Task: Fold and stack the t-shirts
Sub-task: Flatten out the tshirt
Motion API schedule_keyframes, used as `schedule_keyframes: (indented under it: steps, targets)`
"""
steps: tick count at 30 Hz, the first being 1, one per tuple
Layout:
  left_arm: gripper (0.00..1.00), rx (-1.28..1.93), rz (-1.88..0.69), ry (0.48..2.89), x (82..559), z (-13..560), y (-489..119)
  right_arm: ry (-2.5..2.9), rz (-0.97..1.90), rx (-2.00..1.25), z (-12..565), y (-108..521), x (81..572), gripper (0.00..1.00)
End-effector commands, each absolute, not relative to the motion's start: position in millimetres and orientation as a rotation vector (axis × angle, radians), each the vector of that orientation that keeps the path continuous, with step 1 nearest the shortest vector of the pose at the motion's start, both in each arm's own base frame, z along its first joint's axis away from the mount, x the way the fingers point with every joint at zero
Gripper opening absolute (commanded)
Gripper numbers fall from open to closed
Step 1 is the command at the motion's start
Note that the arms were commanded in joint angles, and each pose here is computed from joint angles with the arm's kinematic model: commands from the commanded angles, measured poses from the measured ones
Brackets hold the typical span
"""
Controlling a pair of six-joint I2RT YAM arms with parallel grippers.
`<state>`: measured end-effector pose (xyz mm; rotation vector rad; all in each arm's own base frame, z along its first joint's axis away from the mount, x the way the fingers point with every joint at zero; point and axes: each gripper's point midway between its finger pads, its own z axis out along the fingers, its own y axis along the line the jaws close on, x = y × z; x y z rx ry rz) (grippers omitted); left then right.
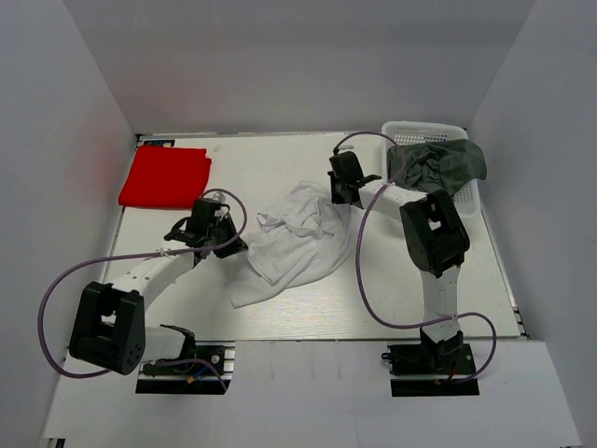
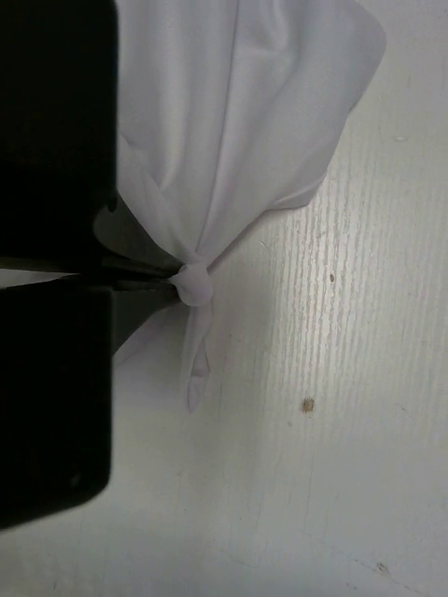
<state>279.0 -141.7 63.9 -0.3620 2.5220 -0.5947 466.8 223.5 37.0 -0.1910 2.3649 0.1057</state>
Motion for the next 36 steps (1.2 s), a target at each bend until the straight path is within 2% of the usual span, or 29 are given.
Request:
schedule_keyframes:
  steps: [1, 4, 5, 6, 7, 8, 10, 11, 13, 14, 15, 18, 23, 26, 31, 36]
  targets:
    - [0.00, -0.298, -0.598, 2.346, 309, 118, -144, 2.234, 0.089, -0.134, 83, 220, 484, 0.00]
    - [0.00, -0.314, -0.562, 2.255, 319, 151, -136, 2.141, 0.092, -0.111, 122, 212, 483, 0.00]
    - [0.00, -0.316, -0.558, 2.221, 323, 163, -135, 2.034, 0.126, -0.078, 165, 210, 487, 0.00]
    - [0.00, -0.328, -0.539, 2.173, 328, 181, -130, 2.003, 0.135, -0.073, 177, 209, 485, 0.00]
    - [0.00, -0.335, -0.531, 2.129, 332, 196, -127, 1.987, 0.117, -0.061, 177, 202, 481, 0.00]
    - [0.00, -0.356, -0.504, 2.057, 334, 222, -119, 1.896, 0.144, -0.030, 220, 197, 475, 0.00]
    - [0.00, -0.414, -0.480, 1.982, 334, 247, -106, 1.859, 0.086, 0.000, 234, 180, 468, 0.00]
    - [0.00, -0.427, -0.466, 1.949, 332, 259, -100, 1.806, 0.093, 0.023, 259, 174, 462, 0.00]
    - [0.00, -0.494, -0.414, 1.833, 326, 297, -80, 1.694, 0.074, 0.074, 307, 153, 446, 0.00]
    - [0.00, -0.516, -0.385, 1.815, 321, 303, -72, 1.687, 0.064, 0.078, 307, 148, 440, 0.00]
    - [0.00, -0.576, -0.346, 1.759, 318, 318, -58, 1.601, 0.079, 0.103, 343, 138, 425, 0.00]
    - [0.00, -0.691, -0.269, 1.639, 296, 350, -25, 1.532, 0.060, 0.119, 367, 123, 411, 0.00]
    - [0.00, -0.787, -0.212, 1.479, 258, 393, 10, 1.374, 0.065, 0.146, 436, 91, 362, 0.00]
    - [0.00, -0.827, -0.222, 1.388, 237, 416, 23, 1.324, 0.082, 0.158, 455, 78, 338, 0.00]
    - [0.00, -0.814, -0.235, 1.374, 230, 420, 24, 1.341, 0.189, 0.073, 445, 95, 323, 0.00]
    - [0.00, -0.781, -0.166, 1.559, 279, 370, 2, 1.576, 0.276, -0.033, 358, 137, 351, 0.00]
